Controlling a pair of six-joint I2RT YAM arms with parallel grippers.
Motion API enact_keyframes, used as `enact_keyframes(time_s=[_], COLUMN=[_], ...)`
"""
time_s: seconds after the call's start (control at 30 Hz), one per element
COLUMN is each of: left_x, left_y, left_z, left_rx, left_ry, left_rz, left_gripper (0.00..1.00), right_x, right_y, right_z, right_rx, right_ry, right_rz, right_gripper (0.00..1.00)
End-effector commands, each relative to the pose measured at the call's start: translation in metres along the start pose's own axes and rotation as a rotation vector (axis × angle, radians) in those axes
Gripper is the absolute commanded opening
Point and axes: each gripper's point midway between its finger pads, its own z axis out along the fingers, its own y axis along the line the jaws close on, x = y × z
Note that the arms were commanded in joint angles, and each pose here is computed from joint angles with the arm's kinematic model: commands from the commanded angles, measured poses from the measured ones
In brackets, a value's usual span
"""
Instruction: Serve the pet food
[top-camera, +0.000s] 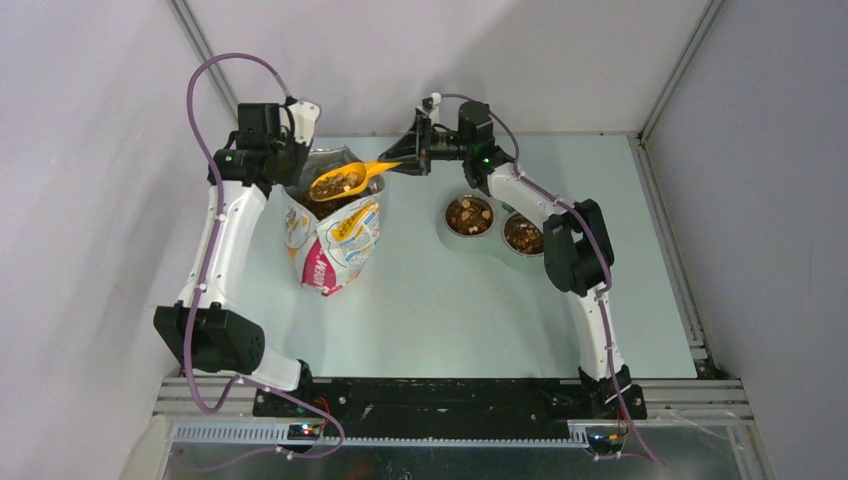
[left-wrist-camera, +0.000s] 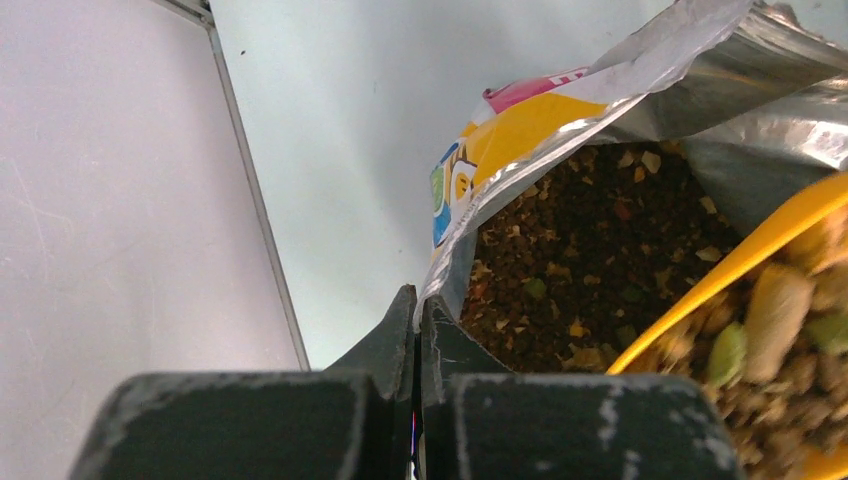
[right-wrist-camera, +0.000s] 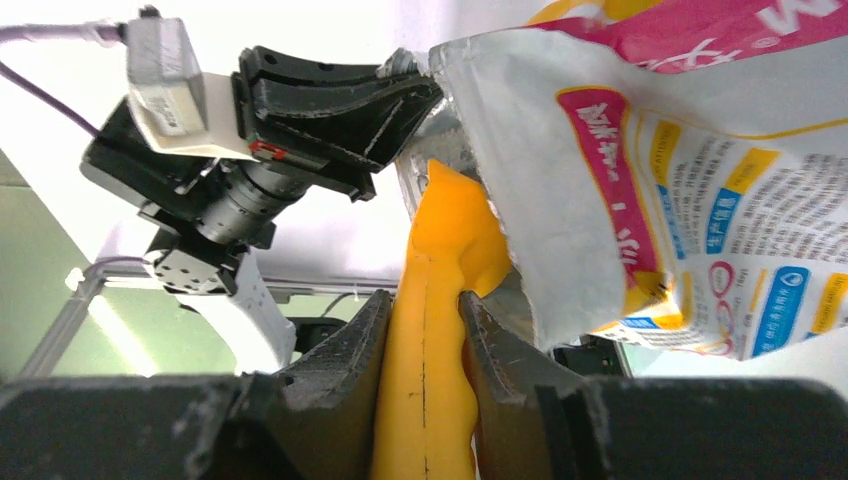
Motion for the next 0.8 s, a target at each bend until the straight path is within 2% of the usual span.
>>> enact_keyframes(time_s=[0.0,0.13,0.3,0.63,0.77], left_x=[0.013,0.003,0.002,0.004,0.002], left_y=[0.019,0.028,0.027,0.026,0.024], left_z=[-0.007,-0.010,-0.010,-0.007,-0.007], left_rx=[-0.069,-0.089,-0.085,-0.085,-0.075], left_ry=[0.084,0.086,0.091,0.068,0.049], left_rz=[0.051,0.059,0.054,0.046,0.011], left_gripper=[0.00,0.00,0.00,0.00,0.00], right_x=[-0.016,-0.033,-0.027,-0.020,-0.016], right_y=[0.047,0.044,0.032,0.064,0.058], right_z=[-0.033,-0.026,-0.017,-0.062,-0.090], right_rx=[-0.119,-0.149,-0.161,-0.188,-0.157], right_ry=[-0.042,-0.082,-0.067,-0.129,-0.180], right_rz=[-0.061,-0.056,-0.019,-0.085,-0.074], right_gripper=[0.00,0.00,0.00,0.00,0.00])
